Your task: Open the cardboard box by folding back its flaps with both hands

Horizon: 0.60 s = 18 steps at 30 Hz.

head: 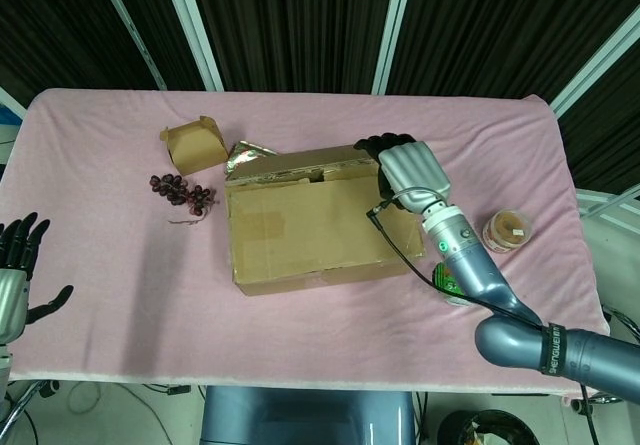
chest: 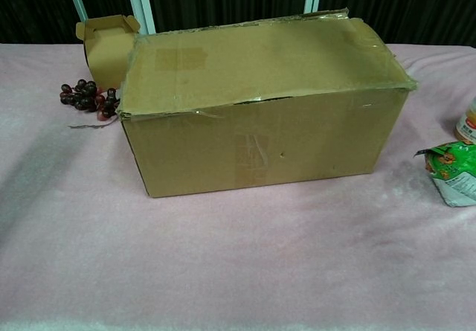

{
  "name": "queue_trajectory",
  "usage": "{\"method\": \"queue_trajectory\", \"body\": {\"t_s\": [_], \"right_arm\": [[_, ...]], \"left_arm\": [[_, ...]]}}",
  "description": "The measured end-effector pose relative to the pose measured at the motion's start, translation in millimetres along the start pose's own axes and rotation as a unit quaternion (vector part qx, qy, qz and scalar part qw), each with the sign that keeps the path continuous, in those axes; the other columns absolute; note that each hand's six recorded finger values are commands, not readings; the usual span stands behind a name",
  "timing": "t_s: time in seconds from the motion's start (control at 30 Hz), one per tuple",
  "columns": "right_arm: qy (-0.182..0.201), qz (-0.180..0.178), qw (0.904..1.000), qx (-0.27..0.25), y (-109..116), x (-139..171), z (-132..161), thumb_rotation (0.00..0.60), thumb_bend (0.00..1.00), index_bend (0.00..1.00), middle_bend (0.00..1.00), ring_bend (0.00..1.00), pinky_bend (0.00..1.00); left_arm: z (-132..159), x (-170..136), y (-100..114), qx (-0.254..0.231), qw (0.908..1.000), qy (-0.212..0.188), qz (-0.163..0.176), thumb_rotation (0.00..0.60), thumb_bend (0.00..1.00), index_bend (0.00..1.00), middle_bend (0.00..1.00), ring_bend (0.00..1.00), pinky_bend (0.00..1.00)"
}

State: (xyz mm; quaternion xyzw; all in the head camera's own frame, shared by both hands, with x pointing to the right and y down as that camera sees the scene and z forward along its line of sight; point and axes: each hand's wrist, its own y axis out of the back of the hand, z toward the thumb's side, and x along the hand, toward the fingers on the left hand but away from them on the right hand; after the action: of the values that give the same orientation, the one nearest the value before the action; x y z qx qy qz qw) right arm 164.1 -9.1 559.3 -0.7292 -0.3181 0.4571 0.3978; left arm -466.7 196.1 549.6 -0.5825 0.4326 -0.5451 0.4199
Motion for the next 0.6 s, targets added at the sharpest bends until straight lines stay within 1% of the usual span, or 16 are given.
{"method": "queue_trajectory", "body": {"t_s": [0.13, 0.33, 0.6], "right_arm": [[-0.009, 0.013, 0.9999, 0.0, -11, -9, 1, 0.6, 1.0, 0.32, 0.35, 0.3, 0.28], [-0.022, 0.029, 0.9993, -0.002, -27, -14, -1, 0.6, 1.0, 0.32, 0.36, 0.31, 0.28], [-0.04, 0.037, 0.9985, -0.005, -36, -16, -10, 0.6, 1.0, 0.33, 0.37, 0.31, 0.28]], "left_arm": [[-1, 1, 1, -0.002, 1.0, 0.001, 0.001, 0.6, 0.16, 0.0, 0.0, 0.0, 0.0], [-2, 2, 1, -0.005, 1.0, 0.003, -0.001, 0.6, 0.16, 0.0, 0.0, 0.0, 0.0], [-1, 2, 1, -0.007, 1.0, 0.002, -0.003, 0.6, 0.16, 0.0, 0.0, 0.0, 0.0]]}}
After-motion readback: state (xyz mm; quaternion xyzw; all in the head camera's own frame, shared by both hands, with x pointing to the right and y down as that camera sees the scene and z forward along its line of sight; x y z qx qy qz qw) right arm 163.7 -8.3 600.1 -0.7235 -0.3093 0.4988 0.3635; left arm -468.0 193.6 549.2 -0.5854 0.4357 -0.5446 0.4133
